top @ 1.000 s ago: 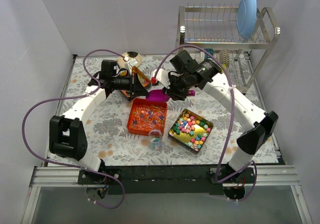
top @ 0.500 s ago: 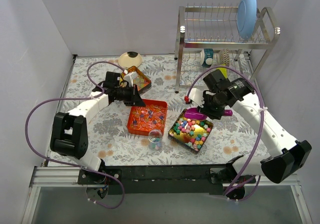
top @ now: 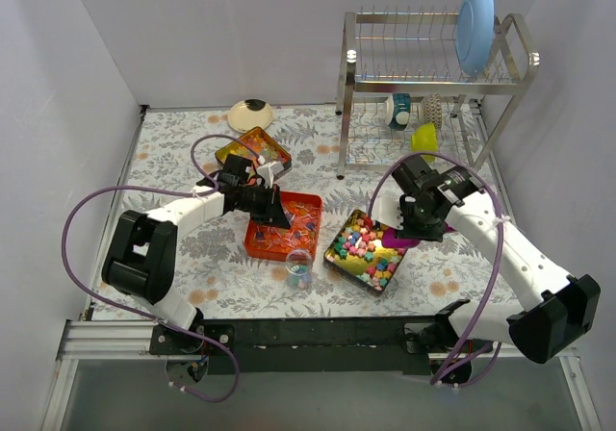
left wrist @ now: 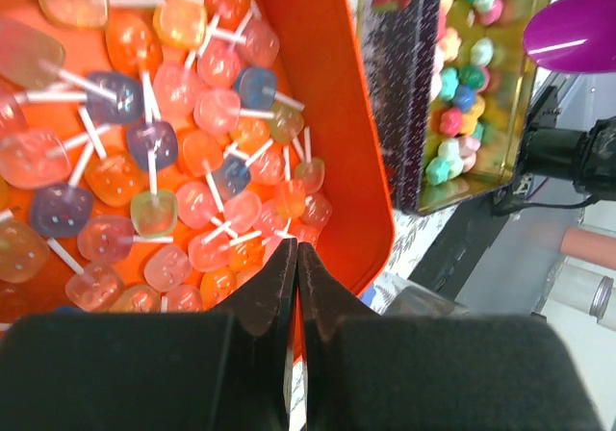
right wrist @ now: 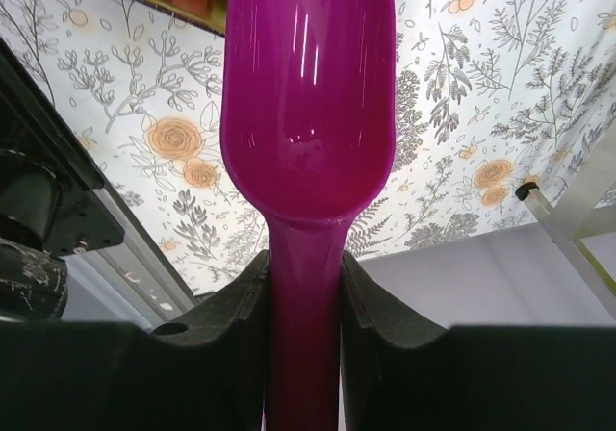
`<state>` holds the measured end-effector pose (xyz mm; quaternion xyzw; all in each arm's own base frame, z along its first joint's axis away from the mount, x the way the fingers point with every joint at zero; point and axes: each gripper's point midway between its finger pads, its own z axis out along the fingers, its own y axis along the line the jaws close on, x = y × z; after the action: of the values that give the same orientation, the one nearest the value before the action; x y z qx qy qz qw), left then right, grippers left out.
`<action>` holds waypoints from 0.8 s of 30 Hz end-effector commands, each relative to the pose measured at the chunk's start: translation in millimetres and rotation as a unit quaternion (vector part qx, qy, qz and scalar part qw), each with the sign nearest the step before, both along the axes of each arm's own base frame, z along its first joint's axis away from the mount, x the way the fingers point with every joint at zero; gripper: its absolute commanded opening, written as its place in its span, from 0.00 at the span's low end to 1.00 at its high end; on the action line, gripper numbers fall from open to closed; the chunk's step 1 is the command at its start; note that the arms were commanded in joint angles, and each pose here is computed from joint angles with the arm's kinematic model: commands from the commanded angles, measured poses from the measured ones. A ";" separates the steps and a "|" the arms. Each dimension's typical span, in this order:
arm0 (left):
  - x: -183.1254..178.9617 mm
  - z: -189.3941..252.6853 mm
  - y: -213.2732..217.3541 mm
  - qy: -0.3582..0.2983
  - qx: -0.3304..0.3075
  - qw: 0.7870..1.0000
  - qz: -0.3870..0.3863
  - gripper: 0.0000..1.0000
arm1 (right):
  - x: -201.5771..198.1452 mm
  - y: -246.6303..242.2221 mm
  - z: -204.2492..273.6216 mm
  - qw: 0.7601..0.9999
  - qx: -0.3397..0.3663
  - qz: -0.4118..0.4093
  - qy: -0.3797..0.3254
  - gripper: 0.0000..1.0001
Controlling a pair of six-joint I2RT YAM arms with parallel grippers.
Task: Pack the candies
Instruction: Scoop the fake candies from the storage box.
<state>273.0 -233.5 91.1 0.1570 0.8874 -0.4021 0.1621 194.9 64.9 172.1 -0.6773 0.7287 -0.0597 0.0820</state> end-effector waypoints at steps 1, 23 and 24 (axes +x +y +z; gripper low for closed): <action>-6.9 -9.6 -0.4 0.003 0.006 1.000 -0.002 0.00 | 4.4 -8.3 -7.5 0.997 -0.041 0.064 0.012 0.01; -16.9 -35.0 -16.9 0.040 -0.005 0.998 -0.037 0.00 | 12.0 11.9 -51.8 0.990 -0.064 0.020 0.122 0.01; -18.2 -36.0 -17.9 0.044 -0.005 0.998 -0.039 0.00 | 14.0 14.0 -53.3 0.991 -0.061 0.017 0.119 0.01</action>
<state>256.6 -243.3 50.6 0.1603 0.8952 -0.4016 0.1080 206.1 70.3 115.0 -0.7013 0.7100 -0.0329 -0.0548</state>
